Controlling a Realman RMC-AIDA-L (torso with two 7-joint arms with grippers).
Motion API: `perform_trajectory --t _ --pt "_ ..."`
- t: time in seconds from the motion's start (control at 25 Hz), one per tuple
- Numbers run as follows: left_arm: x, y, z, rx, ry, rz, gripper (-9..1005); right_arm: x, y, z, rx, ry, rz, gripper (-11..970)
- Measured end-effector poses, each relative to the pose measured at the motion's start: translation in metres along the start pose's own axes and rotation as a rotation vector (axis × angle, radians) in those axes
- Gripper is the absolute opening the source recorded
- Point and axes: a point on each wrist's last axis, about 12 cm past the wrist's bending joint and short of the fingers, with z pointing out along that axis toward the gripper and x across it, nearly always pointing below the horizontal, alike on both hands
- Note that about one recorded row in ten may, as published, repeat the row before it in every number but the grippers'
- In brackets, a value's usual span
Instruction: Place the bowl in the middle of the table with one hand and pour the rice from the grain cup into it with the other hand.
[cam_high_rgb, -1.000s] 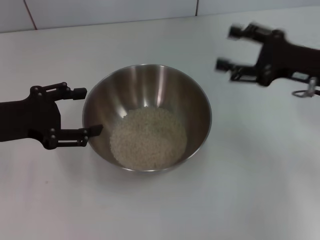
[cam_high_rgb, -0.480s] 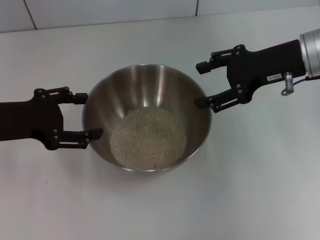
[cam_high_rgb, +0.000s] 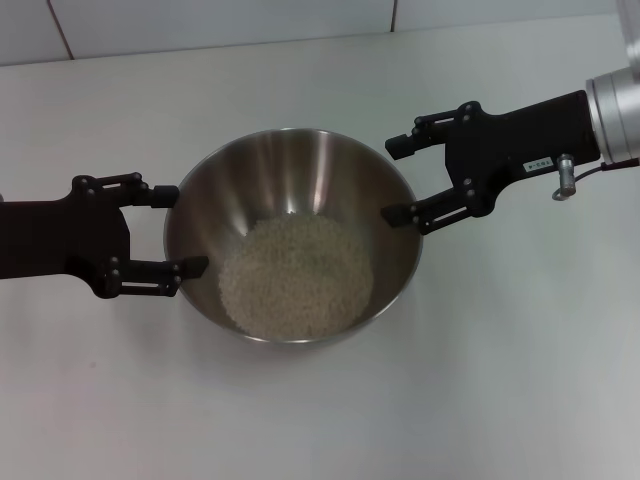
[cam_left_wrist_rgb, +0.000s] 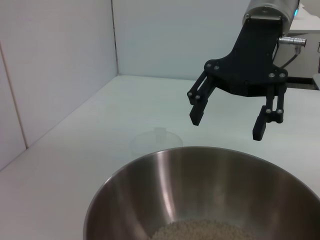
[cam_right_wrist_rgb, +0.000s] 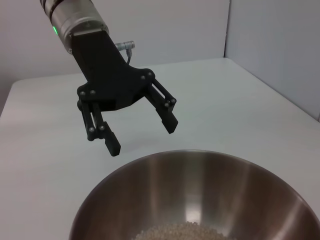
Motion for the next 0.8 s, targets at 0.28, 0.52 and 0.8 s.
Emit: perform_trajectory --t 0.28,0.52,0.8 --pt "-0.0005 0.0002 0.0011 0.003 0.0 0.0 860 0.0017 -0.0001 0.0 0.012 -0.013 0.009 835" --pt "-0.0011 0.0004 0.0015 0.004 -0.001 0.001 860 0.0031 0.0001 -0.0006 0.032 -0.035 0.013 835" --pt "-0.003 0.001 0.0009 -0.001 -0.007 0.007 860 0.0089 0.0063 -0.0074 0.062 -0.098 0.023 835"
